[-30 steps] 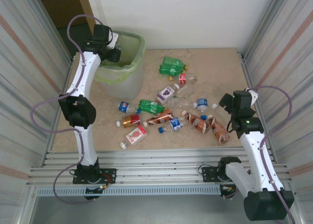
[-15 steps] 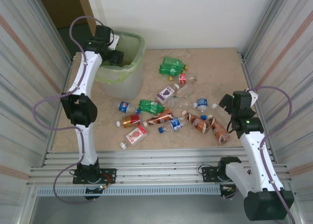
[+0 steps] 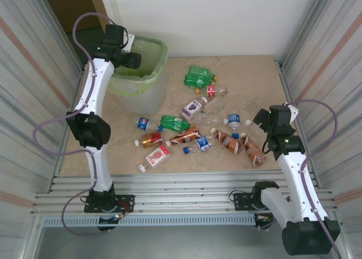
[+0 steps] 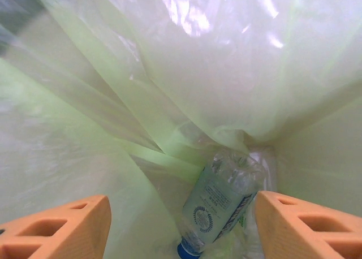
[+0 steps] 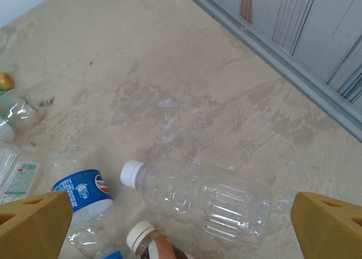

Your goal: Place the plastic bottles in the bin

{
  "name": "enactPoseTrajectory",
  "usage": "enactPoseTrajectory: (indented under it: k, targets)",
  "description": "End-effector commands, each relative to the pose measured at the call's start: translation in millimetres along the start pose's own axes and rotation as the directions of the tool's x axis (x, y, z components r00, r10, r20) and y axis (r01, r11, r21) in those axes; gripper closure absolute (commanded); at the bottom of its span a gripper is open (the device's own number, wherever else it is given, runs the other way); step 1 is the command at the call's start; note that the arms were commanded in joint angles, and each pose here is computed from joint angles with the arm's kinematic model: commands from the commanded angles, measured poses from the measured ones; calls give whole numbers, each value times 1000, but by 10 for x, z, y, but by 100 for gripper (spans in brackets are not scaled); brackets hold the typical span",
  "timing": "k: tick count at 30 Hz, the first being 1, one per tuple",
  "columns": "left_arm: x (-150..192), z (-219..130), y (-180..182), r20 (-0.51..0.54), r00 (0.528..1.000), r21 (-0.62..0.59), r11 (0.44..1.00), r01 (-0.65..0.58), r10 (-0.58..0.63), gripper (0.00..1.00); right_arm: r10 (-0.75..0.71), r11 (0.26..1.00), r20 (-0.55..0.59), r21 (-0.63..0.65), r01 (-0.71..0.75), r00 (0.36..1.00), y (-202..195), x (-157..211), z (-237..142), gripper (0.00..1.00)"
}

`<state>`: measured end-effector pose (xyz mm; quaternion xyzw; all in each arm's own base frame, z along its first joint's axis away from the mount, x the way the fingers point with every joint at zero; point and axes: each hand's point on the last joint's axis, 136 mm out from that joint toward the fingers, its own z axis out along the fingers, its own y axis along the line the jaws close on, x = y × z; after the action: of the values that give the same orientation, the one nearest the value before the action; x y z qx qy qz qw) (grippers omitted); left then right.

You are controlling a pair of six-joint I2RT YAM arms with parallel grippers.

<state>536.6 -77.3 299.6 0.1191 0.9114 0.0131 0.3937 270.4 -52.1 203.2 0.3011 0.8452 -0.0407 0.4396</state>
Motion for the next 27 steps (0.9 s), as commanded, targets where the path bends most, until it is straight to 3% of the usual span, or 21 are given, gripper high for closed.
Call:
enactPoseTrajectory:
  k: [1, 9, 14, 21, 27]
  targets:
    - [-364, -632, 23, 160, 986, 16, 999, 43, -45, 32, 29, 1000, 25, -12, -29, 999, 38, -99, -67, 2]
    - [-537, -1286, -79, 333, 941, 77, 996, 45, -69, 26, 29, 1000, 27, -8, -29, 999, 28, -90, -58, 2]
    - [-461, -1673, -232, 407, 912, 95, 995, 18, -55, 20, 24, 1000, 29, -13, -24, 999, 38, -84, -41, 2]
    - [14, -2010, -612, 430, 903, 109, 993, -47, -4, 2, 9, 1000, 32, -29, -8, 999, 88, -120, -30, 2]
    - [606, -2134, -894, 407, 913, 131, 987, -99, 37, 1, -2, 1000, 33, -31, 3, 999, 97, -126, -23, 2]
